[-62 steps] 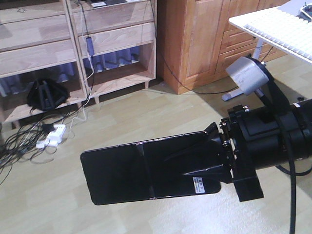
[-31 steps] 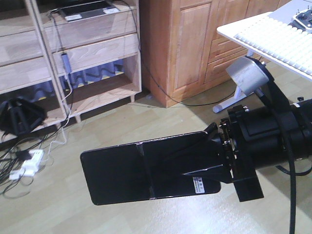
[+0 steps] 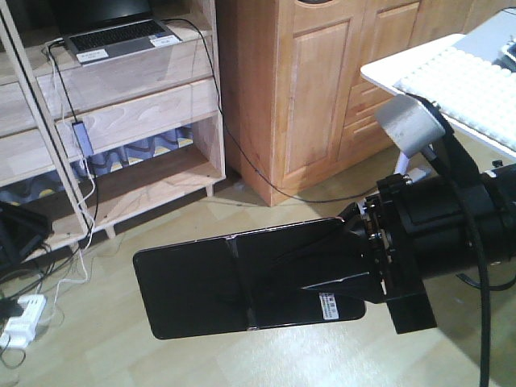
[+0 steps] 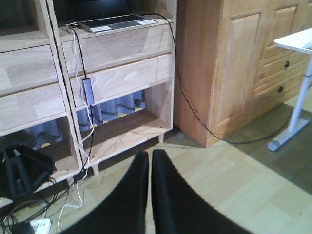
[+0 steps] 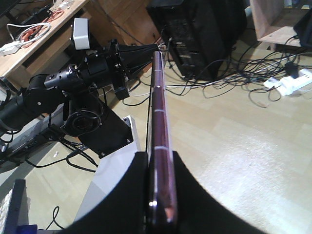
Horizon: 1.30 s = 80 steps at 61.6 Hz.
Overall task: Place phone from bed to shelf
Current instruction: 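Drive toward the wooden shelves with the laptop, phone held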
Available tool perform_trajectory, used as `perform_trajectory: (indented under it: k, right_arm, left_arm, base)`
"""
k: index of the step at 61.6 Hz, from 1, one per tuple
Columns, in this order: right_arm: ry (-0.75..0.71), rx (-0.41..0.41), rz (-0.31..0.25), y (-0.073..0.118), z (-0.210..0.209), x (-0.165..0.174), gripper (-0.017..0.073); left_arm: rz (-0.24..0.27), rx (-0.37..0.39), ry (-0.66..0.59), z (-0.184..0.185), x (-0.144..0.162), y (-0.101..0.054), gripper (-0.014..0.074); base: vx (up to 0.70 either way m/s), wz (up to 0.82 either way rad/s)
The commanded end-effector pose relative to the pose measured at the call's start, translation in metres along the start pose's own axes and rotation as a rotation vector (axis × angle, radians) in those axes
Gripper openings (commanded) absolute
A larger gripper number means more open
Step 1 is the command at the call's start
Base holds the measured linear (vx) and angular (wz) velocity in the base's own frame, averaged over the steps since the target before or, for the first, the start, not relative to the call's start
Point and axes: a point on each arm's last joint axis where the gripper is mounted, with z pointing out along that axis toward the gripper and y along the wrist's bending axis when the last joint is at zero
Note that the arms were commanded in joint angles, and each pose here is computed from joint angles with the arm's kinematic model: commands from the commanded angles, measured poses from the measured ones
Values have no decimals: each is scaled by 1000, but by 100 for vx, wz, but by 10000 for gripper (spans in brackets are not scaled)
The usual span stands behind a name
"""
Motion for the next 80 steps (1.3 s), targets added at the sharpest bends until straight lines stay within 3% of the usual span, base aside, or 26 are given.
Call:
perform_trajectory:
  k: [1, 80]
  right_arm:
    - [-57, -99, -27, 19, -7, -10, -1]
    - [-57, -99, -27, 19, -7, -10, -1]
  left_arm:
    - [-10, -5, -77, 0, -6, 1, 1]
    - [-10, -5, -77, 0, -6, 1, 1]
  base:
    - [40, 6]
    - [40, 11]
